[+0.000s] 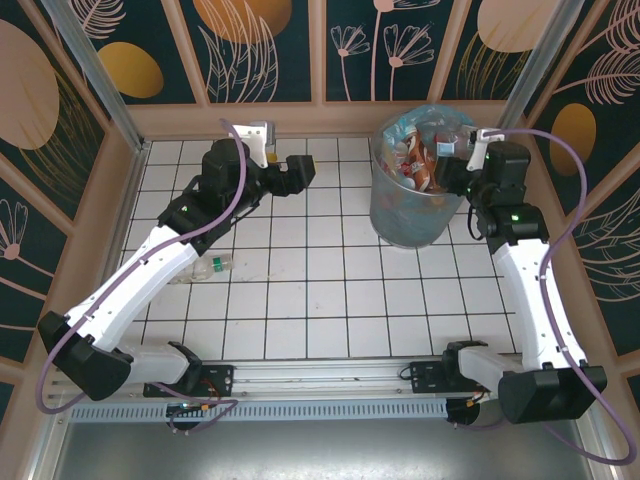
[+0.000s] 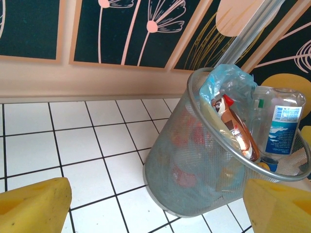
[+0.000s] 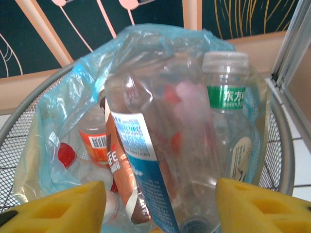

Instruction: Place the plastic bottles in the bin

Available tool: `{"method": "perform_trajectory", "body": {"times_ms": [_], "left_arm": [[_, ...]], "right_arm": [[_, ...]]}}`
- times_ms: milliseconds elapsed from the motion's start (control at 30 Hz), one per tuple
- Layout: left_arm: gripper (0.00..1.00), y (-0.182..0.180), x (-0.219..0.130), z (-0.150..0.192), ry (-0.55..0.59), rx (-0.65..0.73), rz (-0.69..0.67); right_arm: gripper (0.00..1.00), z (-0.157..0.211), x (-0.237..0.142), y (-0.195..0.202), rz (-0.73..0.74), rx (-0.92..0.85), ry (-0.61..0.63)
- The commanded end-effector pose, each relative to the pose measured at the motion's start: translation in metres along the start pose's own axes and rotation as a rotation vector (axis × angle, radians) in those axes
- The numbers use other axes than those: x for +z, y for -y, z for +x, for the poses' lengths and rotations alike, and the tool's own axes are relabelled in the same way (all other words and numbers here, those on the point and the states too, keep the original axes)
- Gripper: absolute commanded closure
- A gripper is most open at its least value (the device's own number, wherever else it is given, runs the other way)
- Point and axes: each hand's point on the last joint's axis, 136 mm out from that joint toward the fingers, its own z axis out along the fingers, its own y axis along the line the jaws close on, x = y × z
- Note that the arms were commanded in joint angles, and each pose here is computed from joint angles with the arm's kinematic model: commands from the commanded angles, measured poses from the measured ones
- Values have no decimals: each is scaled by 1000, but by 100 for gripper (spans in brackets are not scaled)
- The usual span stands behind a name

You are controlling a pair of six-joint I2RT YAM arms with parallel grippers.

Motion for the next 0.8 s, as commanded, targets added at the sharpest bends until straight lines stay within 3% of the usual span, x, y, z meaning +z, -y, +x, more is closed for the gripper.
{"method": "perform_trajectory", "body": {"times_ms": [0, 167, 333, 400, 467, 600, 767], "left_arm": [[9, 2, -8, -8, 39, 13, 5], [9, 0, -13, -6, 41, 9, 1], [8, -4, -20, -7, 59, 14, -15], [8, -5, -21, -6, 63, 12, -19], [8, -7, -22, -4, 61, 6, -21], [8, -10, -23, 5, 42, 2, -22], [7, -17, -27, 6, 45, 42, -59]], "right_arm": [[47, -32, 0, -1, -1, -8, 89], [52, -59, 11, -16, -17, -35, 100], [46, -97, 16, -22, 55, -52, 169], [59, -99, 26, -19, 77, -42, 160], [77, -86, 41, -17, 83, -36, 105], [78, -38, 59, -8, 85, -6, 9], [79, 9, 54, 6, 104, 28, -58]]}}
